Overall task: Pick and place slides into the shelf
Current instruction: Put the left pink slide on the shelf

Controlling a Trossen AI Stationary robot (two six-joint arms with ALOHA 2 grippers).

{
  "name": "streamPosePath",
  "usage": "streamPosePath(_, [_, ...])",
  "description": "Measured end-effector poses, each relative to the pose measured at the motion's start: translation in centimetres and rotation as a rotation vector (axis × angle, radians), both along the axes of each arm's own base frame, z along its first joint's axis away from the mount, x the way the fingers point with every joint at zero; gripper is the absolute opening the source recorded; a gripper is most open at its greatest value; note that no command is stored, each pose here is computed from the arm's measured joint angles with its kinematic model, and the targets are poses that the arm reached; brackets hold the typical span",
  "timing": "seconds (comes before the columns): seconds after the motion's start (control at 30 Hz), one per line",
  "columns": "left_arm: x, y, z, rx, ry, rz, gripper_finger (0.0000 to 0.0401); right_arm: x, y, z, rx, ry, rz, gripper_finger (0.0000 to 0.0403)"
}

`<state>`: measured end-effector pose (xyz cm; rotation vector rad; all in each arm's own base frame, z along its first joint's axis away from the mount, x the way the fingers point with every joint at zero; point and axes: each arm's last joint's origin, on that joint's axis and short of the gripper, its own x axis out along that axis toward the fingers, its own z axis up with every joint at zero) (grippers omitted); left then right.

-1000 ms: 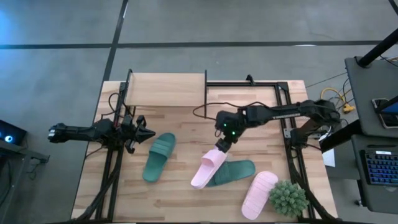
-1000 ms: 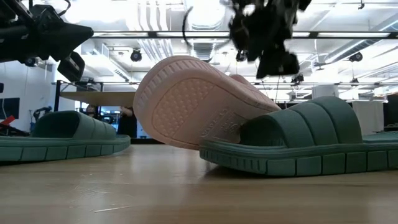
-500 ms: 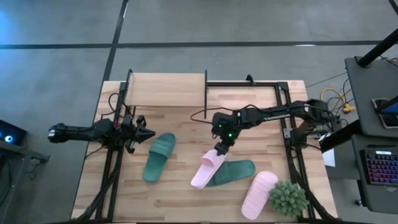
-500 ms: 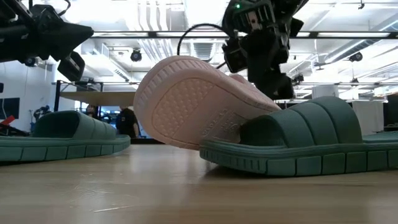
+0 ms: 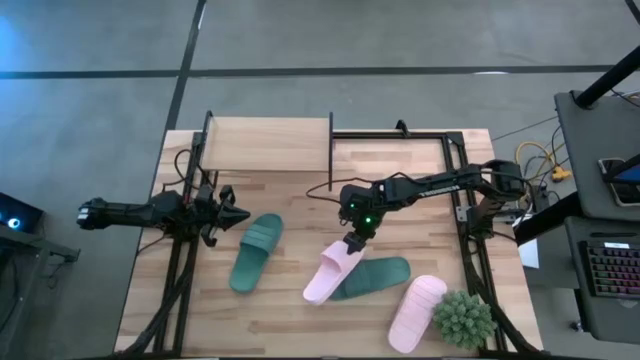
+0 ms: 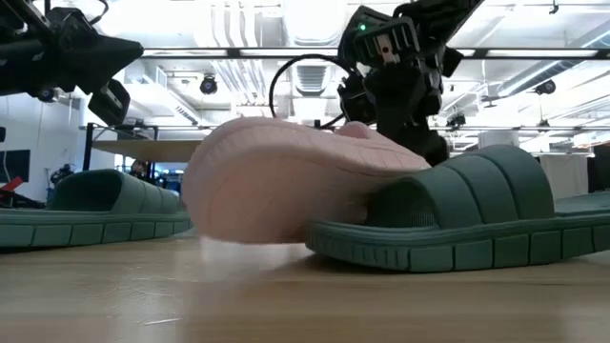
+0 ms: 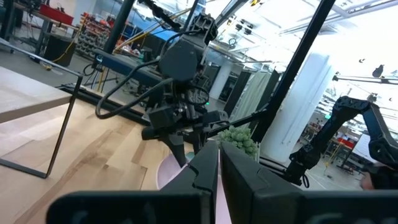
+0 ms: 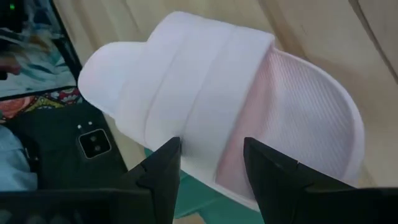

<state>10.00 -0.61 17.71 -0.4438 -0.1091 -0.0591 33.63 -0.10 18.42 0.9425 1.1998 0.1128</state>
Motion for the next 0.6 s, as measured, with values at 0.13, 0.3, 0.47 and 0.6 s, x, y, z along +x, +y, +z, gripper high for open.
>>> streamPosePath(0.13, [0.0, 0.0, 0.0, 0.0, -0.004, 0.001, 0.0004, 0.5, 0.0, 0.3, -0.003, -0.062, 0.002, 0.0155])
streamPosePath(0.3, [0.0, 0.0, 0.0, 0.0, -0.002, 0.0, 0.0004, 0.6, 0.0, 0.3, 0.0, -0.084, 0.031, 0.0081])
streamPosePath(0.47, [0.0, 0.0, 0.0, 0.0, -0.001, 0.0, 0.0004, 0.6, 0.0, 0.4, -0.019, -0.115, 0.056, 0.0016])
streamPosePath(0.6, [0.0, 0.0, 0.0, 0.0, -0.002, 0.0, 0.0004, 0.7, 0.0, 1.7, -0.056, -0.162, 0.064, 0.0012])
